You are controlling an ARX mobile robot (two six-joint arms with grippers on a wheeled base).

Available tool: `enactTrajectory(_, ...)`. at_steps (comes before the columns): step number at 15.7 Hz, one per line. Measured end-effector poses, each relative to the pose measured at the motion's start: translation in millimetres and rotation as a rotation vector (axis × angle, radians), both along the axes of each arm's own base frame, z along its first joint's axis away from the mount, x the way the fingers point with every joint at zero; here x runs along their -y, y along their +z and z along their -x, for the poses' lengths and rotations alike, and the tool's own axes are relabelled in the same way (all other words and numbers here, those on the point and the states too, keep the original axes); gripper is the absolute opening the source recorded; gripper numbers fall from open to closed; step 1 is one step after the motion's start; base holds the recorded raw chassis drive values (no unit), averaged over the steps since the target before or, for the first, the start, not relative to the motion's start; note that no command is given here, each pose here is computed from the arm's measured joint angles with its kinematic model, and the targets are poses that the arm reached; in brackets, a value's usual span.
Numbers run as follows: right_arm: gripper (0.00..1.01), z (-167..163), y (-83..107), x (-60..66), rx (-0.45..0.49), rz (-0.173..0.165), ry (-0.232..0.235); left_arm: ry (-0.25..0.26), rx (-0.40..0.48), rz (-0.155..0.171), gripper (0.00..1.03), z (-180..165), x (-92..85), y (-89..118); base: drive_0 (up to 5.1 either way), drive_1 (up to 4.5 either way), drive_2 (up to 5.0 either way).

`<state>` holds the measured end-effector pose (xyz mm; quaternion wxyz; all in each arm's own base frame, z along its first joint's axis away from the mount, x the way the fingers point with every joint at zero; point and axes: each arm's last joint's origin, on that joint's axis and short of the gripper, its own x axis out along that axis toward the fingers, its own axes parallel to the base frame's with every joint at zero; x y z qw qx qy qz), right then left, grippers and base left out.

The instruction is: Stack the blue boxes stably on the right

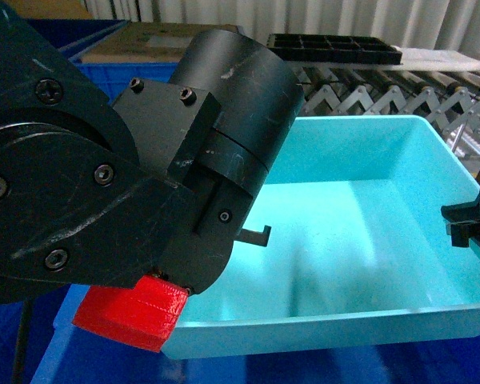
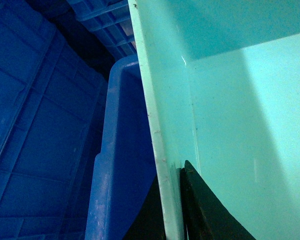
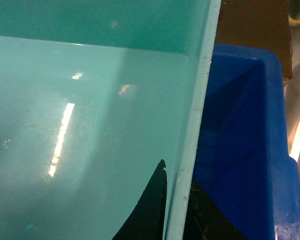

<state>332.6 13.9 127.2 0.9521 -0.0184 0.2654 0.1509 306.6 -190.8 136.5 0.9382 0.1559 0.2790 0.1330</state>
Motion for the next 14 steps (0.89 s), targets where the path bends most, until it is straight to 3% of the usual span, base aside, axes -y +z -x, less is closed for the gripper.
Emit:
enactTrajectory(12, 0.07, 0.0, 0.0, 0.0, 0.0, 0.0, 0.0, 0.002, 0.002, -0.002, 0.03, 0.2, 0.2, 0.0, 0.0, 0.0, 0.0)
enactTrajectory(14, 0.14, 0.0, 0.0, 0.2, 0.005, 0.018, 0.004, 0.006, 0.003, -0.01, 0.06, 0.3, 0.0, 0.1, 0.0, 0.0, 0.0)
